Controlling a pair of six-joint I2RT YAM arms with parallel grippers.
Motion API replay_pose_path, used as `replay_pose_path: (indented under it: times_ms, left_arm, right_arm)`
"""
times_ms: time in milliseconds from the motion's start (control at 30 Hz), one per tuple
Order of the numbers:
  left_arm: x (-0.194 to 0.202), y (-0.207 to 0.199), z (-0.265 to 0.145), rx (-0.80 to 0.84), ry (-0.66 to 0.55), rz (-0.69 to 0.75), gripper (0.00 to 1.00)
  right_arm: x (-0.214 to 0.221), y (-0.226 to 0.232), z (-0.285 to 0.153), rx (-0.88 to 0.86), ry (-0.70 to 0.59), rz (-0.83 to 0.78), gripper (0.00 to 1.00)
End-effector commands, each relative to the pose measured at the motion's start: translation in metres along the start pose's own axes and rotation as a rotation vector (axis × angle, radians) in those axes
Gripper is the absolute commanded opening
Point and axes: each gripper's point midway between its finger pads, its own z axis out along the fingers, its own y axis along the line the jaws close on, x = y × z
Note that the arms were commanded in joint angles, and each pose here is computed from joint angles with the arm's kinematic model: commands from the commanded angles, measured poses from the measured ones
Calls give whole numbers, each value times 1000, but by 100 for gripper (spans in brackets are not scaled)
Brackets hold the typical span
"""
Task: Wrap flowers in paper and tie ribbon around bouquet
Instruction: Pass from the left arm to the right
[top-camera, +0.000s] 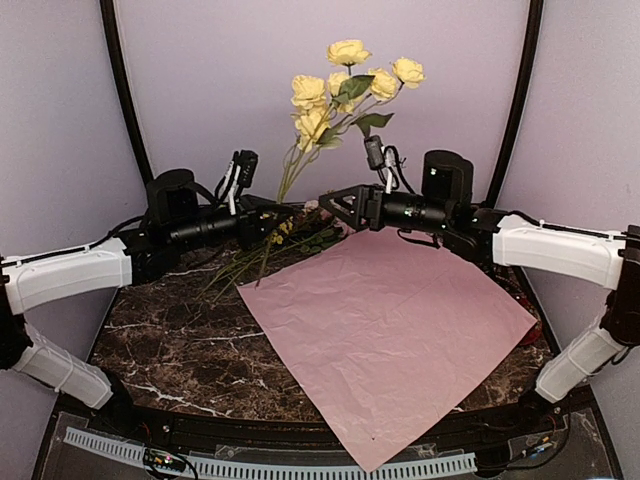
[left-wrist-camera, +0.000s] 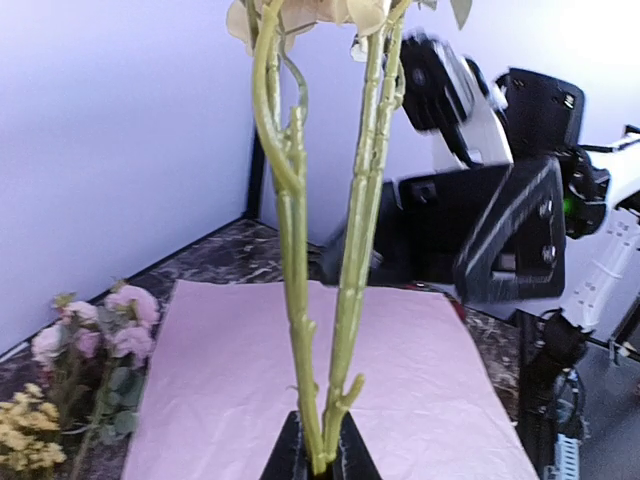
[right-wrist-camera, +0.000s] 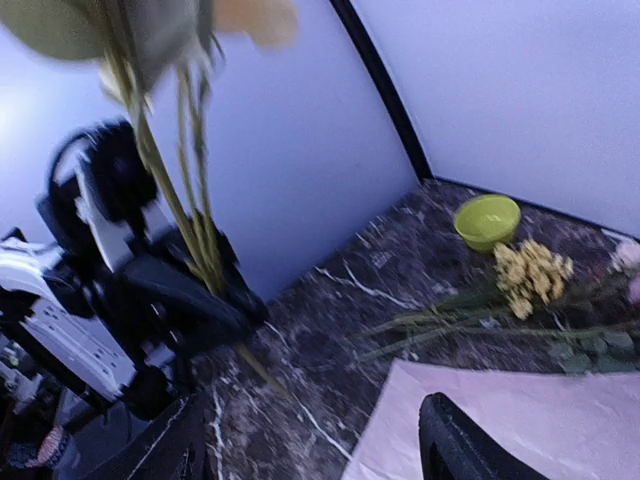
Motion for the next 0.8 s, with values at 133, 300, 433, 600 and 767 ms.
replay_pose_path:
  times_ms: [133, 300, 433, 600, 767]
  left_arm:
    - [-21, -74, 1, 316, -150, -85, 0]
    - [-4, -76, 12, 302, -82, -79, 0]
    - [10, -78, 19, 311, -37, -87, 0]
    - [30, -74, 20, 284, 30, -85, 26]
    - [69, -39, 21, 74, 222, -61, 75]
  right_arm:
    - [-50, 80, 10, -356, -194, -35, 80]
    - [-44, 83, 20, -426, -179, 20, 60]
    - [-41, 75, 26, -413, -176, 57, 17]
    - [-40, 34, 19, -236, -174, 110, 0]
    - [3, -58, -3, 124, 79, 278, 0]
